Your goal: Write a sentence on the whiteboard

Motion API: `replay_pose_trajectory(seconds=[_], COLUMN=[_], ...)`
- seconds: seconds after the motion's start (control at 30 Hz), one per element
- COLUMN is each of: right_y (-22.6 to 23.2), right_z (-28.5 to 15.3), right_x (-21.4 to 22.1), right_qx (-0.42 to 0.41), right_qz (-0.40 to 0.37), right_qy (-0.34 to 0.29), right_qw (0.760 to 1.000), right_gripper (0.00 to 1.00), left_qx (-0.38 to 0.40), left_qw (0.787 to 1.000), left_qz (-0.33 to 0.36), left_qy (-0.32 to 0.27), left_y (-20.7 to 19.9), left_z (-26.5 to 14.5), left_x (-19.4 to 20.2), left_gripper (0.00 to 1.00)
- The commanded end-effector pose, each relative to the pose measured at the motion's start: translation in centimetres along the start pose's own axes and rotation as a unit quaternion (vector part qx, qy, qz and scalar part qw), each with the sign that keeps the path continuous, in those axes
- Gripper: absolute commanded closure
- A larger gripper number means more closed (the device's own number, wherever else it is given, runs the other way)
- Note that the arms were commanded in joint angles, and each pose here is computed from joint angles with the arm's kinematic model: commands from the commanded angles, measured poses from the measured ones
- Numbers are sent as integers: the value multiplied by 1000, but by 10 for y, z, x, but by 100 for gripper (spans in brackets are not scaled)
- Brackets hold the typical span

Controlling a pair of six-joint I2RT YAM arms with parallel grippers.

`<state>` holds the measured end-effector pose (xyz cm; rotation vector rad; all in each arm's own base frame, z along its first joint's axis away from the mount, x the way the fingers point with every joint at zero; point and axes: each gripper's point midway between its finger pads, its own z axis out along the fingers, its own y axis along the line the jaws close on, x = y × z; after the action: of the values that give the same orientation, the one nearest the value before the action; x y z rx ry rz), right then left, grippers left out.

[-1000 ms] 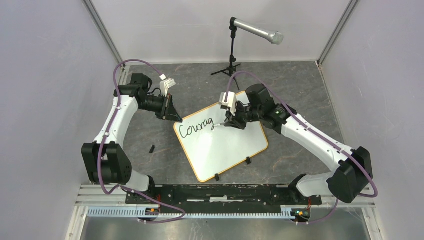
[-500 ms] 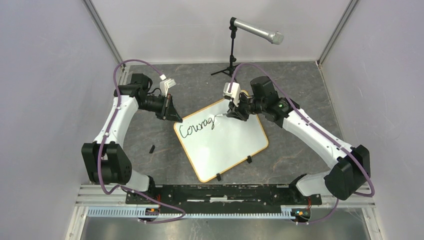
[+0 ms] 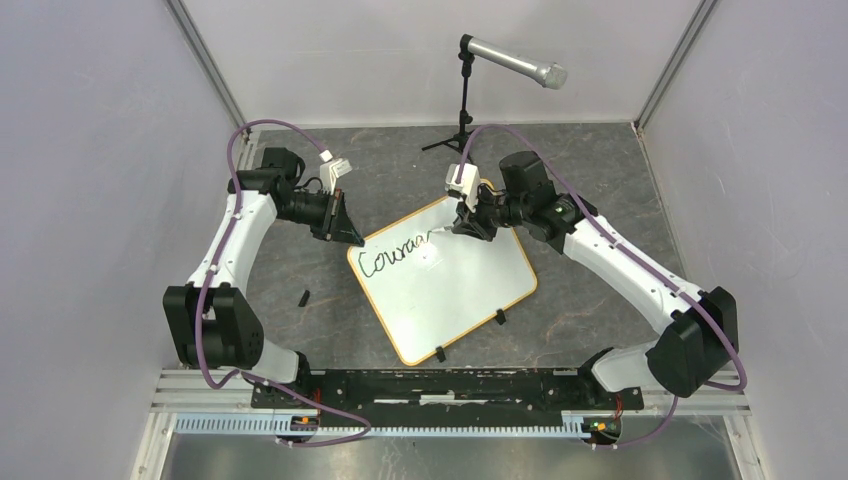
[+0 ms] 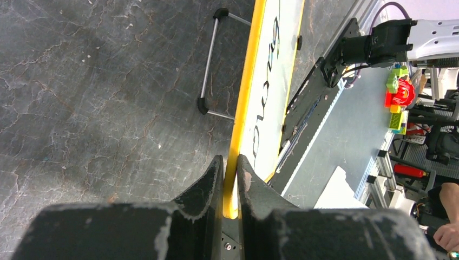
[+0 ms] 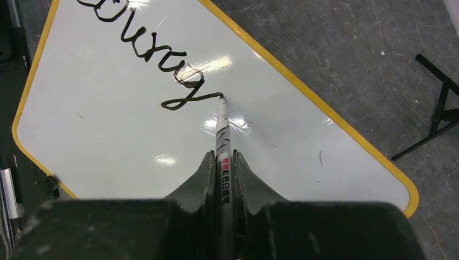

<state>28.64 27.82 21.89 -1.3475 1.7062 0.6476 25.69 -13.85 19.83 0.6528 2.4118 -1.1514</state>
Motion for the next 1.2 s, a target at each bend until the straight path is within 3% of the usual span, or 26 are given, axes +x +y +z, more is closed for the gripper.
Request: replay_pose_trajectory(seconds=[0.0, 1.17], right_y=[-5, 19], right_z=[-2, -4], right_x=[-16, 7], right_qx=[4, -15], right_qz=[-12, -20], right_qy=[-19, 4], right_qw=[1000, 1000], right_gripper=[100, 100], left_qx=[-11, -14], left_qw=[1000, 1000], left_qz=[21, 23], left_qy=[-1, 1], left_y=[0, -1], left_z=[-3, -2], left_x=[-5, -4], left_gripper=[98, 98])
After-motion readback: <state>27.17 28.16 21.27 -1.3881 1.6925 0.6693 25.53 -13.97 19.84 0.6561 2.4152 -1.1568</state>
